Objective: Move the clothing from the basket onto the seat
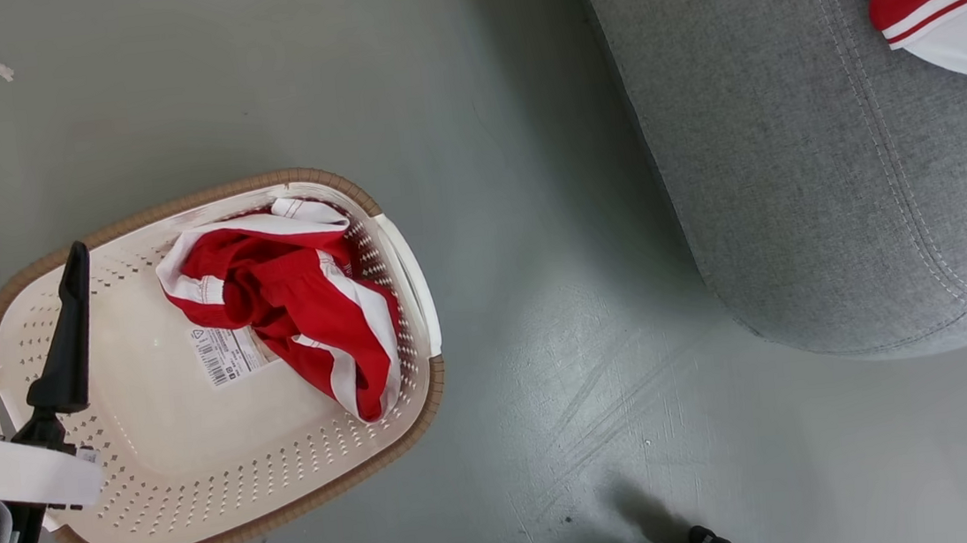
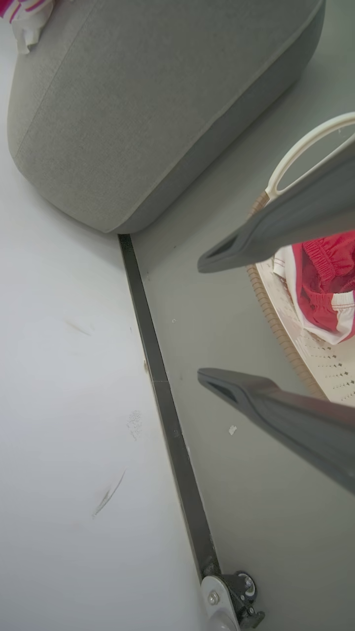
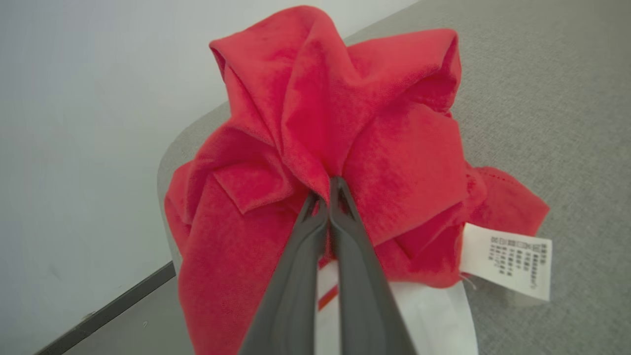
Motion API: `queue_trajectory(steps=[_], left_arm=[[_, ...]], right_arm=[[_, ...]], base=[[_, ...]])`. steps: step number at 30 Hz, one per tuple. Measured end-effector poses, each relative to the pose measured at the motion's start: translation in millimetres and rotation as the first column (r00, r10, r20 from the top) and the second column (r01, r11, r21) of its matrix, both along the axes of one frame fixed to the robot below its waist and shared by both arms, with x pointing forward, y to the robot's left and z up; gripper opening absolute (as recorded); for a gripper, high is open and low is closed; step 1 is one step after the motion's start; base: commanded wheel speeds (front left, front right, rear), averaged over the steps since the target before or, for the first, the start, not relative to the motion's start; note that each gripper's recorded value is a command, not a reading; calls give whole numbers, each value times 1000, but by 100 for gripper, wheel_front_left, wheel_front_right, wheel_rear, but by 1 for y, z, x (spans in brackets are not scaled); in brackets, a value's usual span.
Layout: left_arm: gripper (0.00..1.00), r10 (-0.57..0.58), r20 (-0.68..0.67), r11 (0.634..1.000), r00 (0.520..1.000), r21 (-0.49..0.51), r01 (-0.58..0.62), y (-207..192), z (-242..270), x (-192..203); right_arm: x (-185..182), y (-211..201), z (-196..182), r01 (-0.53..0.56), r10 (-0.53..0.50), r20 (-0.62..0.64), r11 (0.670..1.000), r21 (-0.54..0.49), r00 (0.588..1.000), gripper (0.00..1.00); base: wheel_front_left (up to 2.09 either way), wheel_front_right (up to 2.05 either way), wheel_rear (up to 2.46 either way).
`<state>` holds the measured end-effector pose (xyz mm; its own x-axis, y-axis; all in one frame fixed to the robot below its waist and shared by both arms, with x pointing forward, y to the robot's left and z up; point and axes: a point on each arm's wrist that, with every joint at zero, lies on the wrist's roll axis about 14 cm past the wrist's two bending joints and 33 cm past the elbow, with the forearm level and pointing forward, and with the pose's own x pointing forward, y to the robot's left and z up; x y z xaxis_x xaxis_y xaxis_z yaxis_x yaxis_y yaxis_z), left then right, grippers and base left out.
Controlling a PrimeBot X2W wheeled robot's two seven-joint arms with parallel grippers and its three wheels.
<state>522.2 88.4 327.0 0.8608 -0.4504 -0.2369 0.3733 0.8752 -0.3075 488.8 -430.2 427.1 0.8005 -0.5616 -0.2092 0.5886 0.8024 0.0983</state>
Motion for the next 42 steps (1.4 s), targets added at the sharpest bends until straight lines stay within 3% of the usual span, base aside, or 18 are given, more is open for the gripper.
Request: queue_trajectory(steps=[1,2,3,4,5,13,24,34,42], left_arm=[[100,0,-1,1000,1000,0,0,0,-1,0],[100,0,0,1000,1000,0,0,0,-2,2],[100,0,3,1000,1000,-1,0,0,-2,3],[100,0,4,1000,1000,-2,0,-1,-2,4],[100,0,4,1000,1000,-1,0,0,-3,5],[100,7,-14,1000,1000,10,-7,2,-9,4],[100,56,32,998,998,-7,-55,6,5,11],[100,128,83,992,988,-32,-126,16,27,15],[100,207,112,978,972,-51,-203,32,46,12]], right_arm=[[0,0,-1,0,-1,-5,1000,-3,1000,0],[0,-1,-3,2,-2,-11,1000,-5,1000,31],[-1,-1,-4,3,-3,-16,1000,-9,1000,35],[-1,-1,-5,2,-2,-24,1000,-13,1000,49],[-1,-1,-6,3,-3,-28,1000,-15,1000,100],[2,4,-1,-18,16,-28,997,-69,999,100],[14,34,25,-119,122,9,976,-185,992,100],[38,78,49,-245,267,64,940,-237,962,100],[50,126,53,-373,403,71,891,-260,913,100]], base=[[0,0,0],[0,0,0],[0,0,0],[0,0,0],[0,0,0],[0,0,0],[0,0,0],[0,0,0],[0,0,0]])
